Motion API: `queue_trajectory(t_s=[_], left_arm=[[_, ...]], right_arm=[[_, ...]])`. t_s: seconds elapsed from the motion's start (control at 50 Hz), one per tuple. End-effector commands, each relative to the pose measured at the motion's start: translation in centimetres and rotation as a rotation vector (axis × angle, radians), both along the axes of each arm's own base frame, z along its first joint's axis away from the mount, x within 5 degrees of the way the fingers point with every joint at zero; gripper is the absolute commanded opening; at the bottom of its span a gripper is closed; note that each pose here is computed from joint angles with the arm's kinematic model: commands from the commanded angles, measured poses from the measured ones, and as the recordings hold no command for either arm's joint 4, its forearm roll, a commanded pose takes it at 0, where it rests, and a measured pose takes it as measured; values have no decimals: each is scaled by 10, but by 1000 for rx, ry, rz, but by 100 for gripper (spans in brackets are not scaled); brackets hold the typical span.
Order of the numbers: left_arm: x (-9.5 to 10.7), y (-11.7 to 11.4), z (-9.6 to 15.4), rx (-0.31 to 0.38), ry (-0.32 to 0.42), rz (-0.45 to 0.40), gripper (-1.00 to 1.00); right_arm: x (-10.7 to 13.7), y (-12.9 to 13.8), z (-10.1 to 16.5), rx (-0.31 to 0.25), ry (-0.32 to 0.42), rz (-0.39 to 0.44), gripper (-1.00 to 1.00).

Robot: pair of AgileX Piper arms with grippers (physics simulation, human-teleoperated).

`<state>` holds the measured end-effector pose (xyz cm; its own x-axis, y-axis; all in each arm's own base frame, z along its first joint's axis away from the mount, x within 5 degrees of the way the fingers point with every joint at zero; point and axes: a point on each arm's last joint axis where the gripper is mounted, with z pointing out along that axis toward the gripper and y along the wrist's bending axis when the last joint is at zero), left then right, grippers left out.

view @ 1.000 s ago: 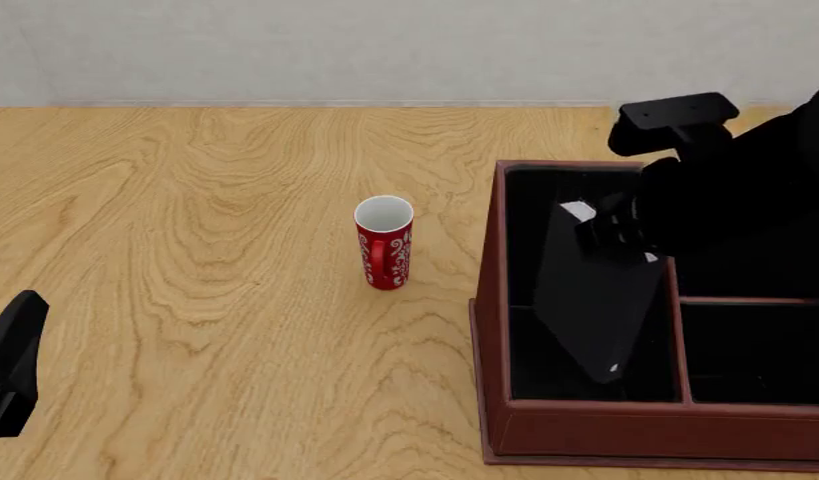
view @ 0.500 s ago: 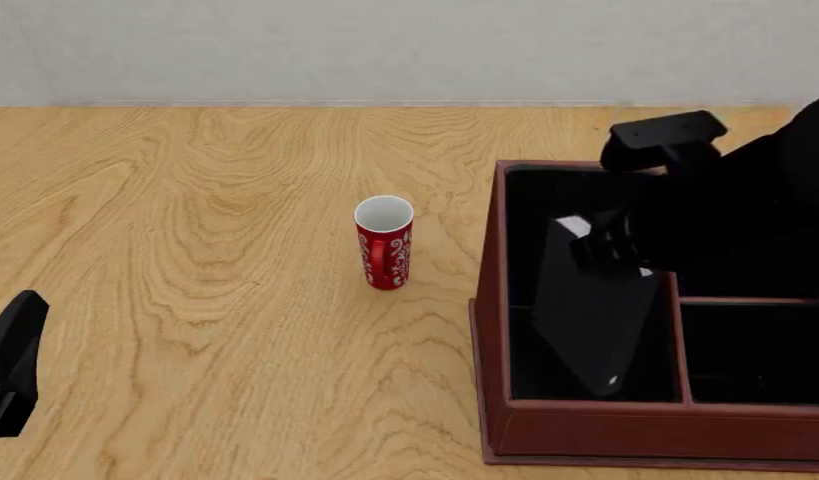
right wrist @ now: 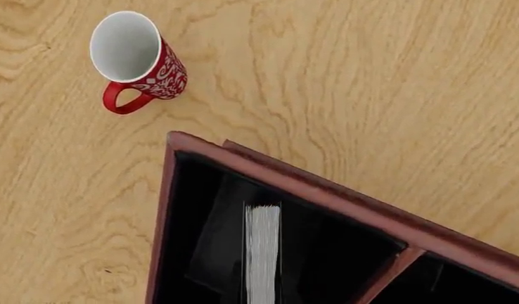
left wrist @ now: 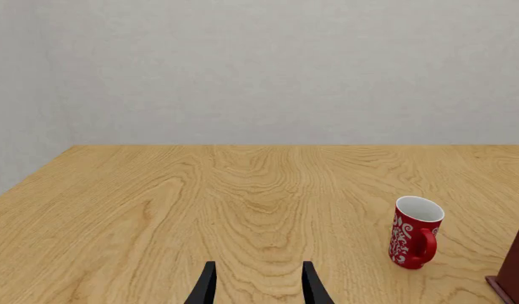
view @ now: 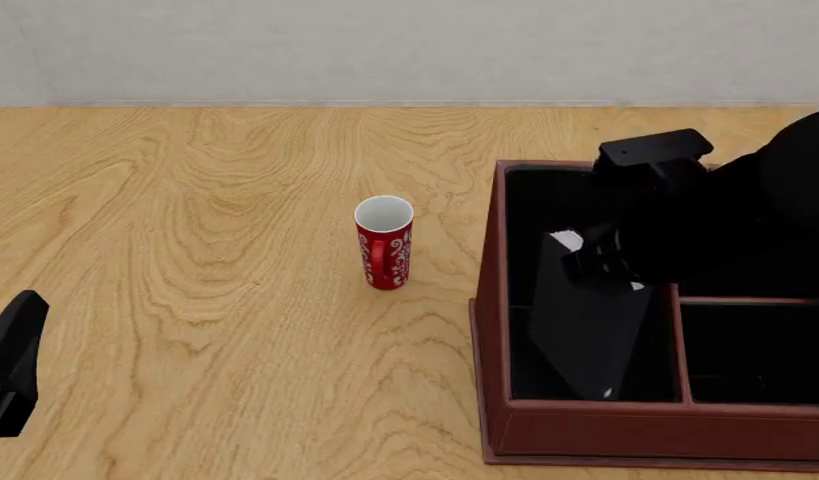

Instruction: Pick up the book and place it in the left compartment of the caddy.

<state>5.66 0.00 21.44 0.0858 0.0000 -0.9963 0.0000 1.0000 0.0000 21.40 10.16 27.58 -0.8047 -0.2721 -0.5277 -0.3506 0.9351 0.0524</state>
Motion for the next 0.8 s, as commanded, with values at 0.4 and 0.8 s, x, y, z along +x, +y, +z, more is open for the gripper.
queue_trajectory(t_s=[0.4, 0.8], left_arm=[[0, 0, 0, 0, 0, 0, 100], [0, 0, 0, 0, 0, 0, 100]], right_arm=[[1, 1, -9, 4, 16, -16, -100], [1, 7, -19, 4, 44, -13, -100]])
